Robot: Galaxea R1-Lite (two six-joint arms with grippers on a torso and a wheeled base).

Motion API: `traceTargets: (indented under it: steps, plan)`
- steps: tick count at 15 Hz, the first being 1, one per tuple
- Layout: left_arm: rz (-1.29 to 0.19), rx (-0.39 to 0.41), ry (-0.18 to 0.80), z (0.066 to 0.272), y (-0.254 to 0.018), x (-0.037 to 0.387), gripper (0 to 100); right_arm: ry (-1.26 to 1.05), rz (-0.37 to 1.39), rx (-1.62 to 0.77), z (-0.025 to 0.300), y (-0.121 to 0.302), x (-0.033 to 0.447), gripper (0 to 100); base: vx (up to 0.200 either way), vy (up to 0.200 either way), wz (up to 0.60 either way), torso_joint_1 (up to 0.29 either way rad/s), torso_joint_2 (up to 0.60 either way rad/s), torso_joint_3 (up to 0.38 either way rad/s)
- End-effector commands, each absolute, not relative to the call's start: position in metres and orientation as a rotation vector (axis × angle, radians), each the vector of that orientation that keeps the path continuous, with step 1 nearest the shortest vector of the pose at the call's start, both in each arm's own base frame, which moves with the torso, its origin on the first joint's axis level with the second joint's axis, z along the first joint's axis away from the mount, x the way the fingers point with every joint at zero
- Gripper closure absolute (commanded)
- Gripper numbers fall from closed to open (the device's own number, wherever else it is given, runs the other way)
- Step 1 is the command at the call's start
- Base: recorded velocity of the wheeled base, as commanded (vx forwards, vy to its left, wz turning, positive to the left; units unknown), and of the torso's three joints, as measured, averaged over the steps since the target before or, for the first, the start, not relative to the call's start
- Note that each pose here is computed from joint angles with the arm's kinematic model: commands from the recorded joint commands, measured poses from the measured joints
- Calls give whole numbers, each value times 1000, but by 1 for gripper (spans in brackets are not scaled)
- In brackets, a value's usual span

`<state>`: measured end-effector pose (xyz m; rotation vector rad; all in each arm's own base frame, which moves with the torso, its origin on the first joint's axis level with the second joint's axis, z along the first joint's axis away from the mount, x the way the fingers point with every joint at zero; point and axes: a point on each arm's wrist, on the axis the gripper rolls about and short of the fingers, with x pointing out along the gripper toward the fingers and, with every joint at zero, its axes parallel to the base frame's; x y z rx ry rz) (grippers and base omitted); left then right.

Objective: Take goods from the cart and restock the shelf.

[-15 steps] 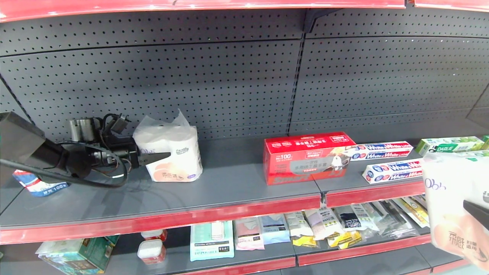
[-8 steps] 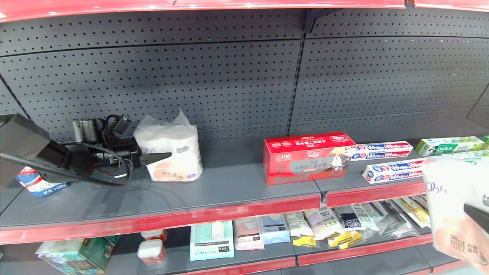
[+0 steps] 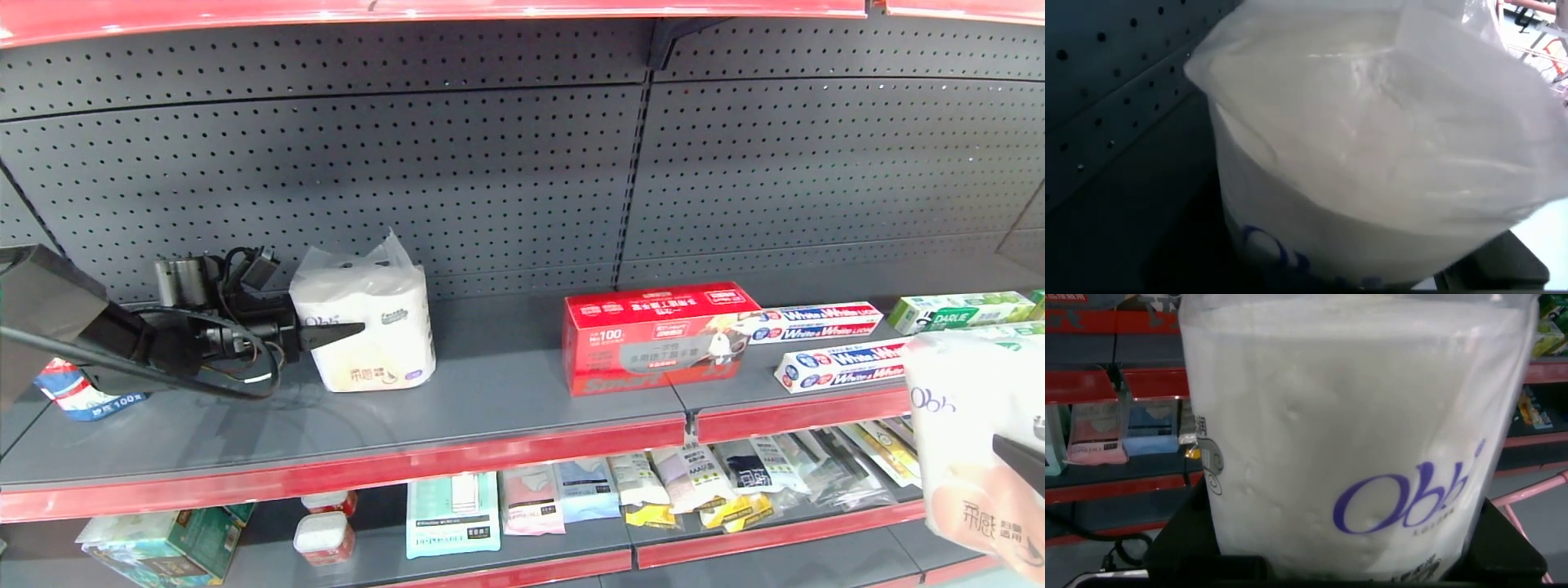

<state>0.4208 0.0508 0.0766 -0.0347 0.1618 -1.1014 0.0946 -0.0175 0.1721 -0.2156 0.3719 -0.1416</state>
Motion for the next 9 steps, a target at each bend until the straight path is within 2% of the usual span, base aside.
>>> traceTargets:
  steps: [1, 6, 9]
  plan:
    - [-1100, -31, 159, 89, 49, 406, 100, 372, -142, -215, 172, -17, 94, 100, 0, 0, 0, 0, 0, 0]
    - [-1052, 12, 107, 90, 67, 375, 100, 372, -142, -215, 172, -17, 94, 100, 0, 0, 0, 0, 0, 0]
    - [-1037, -2, 108, 94, 76, 354, 100, 369, -143, -215, 172, -17, 94, 100, 0, 0, 0, 0, 0, 0]
